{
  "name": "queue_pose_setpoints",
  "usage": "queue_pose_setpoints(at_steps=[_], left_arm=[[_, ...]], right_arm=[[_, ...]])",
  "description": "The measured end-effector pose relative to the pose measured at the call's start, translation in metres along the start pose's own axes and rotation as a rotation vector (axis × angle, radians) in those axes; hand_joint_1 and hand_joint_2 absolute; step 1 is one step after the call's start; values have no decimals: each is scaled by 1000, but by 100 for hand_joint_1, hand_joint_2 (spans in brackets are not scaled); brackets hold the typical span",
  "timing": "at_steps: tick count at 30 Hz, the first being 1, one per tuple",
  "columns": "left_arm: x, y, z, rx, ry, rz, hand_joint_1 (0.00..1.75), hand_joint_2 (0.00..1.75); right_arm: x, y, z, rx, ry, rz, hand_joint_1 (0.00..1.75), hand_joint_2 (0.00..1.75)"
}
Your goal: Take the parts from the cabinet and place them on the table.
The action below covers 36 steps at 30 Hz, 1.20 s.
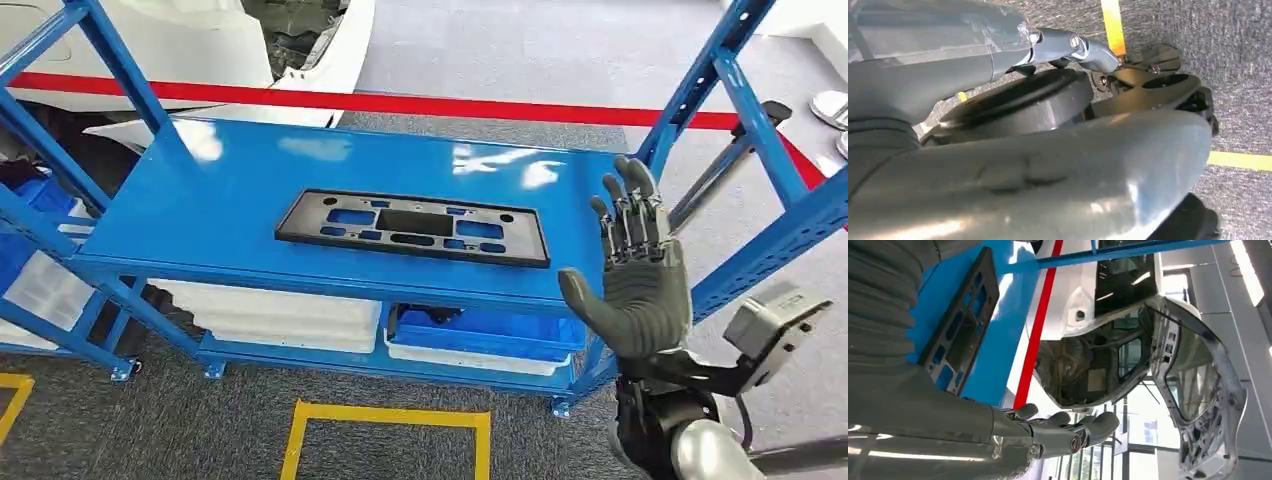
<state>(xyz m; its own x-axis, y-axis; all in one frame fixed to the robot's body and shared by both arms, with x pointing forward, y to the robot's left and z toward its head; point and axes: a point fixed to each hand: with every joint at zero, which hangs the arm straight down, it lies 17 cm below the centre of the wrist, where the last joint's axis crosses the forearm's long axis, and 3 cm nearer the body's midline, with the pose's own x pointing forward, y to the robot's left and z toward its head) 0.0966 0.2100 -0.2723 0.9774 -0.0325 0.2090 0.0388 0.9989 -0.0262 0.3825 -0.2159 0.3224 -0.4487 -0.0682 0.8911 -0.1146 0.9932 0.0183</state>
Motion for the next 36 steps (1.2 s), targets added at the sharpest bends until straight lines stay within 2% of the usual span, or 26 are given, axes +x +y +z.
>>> queue_pose_setpoints(at_steps=[36], left_arm=[[0,-1,0,-4,-9,-13,0,0]], right_arm=[[2,-1,-1,-3,-5,4,0,175]])
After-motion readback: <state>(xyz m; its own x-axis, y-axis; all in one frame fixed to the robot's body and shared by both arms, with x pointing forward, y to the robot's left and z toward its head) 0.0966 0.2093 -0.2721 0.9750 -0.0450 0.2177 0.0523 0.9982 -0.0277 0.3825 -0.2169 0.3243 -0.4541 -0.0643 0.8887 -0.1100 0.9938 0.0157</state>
